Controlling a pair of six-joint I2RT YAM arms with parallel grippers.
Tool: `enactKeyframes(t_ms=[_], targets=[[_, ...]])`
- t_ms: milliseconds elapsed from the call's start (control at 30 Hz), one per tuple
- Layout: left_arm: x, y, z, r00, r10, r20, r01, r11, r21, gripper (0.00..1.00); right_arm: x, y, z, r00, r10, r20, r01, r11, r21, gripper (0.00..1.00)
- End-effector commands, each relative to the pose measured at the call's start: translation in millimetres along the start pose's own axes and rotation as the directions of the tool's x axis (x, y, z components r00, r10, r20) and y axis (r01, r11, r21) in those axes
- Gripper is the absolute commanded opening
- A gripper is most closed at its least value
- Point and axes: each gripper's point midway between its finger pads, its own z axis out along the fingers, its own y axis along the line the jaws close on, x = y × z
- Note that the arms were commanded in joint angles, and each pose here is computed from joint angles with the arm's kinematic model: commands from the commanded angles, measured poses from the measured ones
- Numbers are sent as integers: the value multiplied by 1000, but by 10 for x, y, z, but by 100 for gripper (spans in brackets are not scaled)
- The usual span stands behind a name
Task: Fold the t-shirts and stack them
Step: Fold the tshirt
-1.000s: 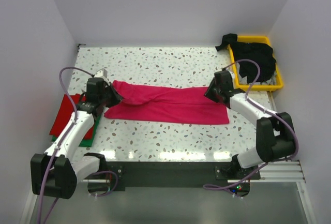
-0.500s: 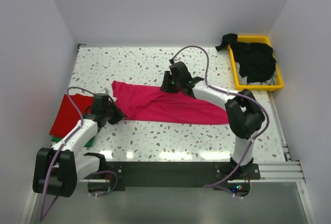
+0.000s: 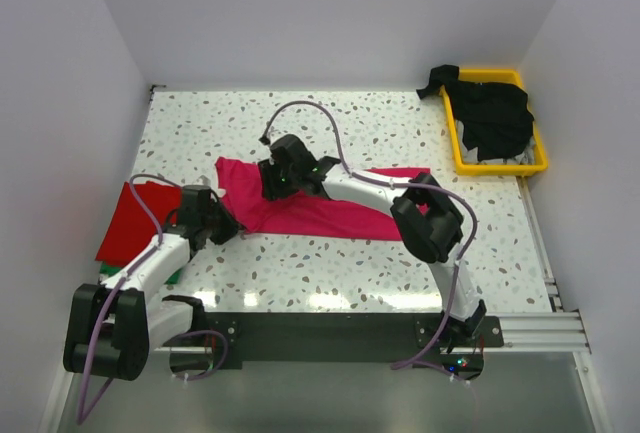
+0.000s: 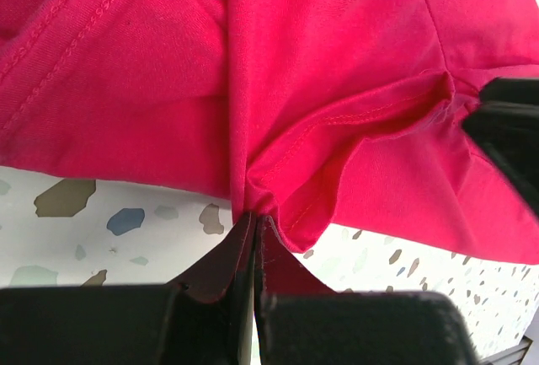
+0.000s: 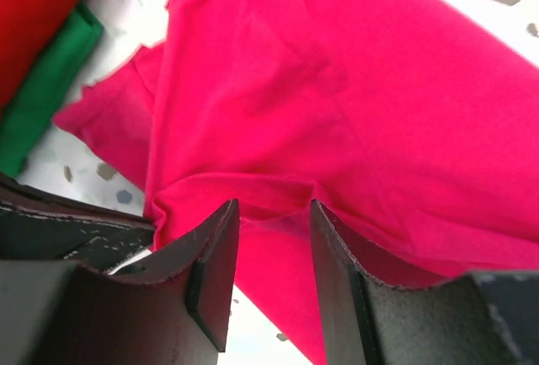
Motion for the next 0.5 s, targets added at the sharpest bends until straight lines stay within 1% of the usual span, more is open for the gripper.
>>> enactKeyframes(t_ms=[0, 167, 267, 400, 467], targets=[[-69, -59, 10, 1000, -15, 27, 14, 999, 31, 0, -96, -13, -3, 997, -78, 4, 78, 995, 60, 43], [-73, -70, 10, 1000, -14, 28, 13, 999, 36, 0, -19, -135, 47, 994, -106, -19, 108, 982, 158, 43], [-82, -87, 6, 999, -13, 29, 12, 999, 41, 0, -8, -181, 37, 994, -109, -21, 112, 976, 189, 42], [-90, -95, 9, 1000, -8, 28, 7, 999, 42, 0, 17, -201, 15, 993, -116, -29, 120, 971, 206, 38], [-89, -104, 5, 1000, -6, 27, 4, 999, 44, 0, 20, -211, 17, 993, -114, -31, 118, 971, 208, 32]])
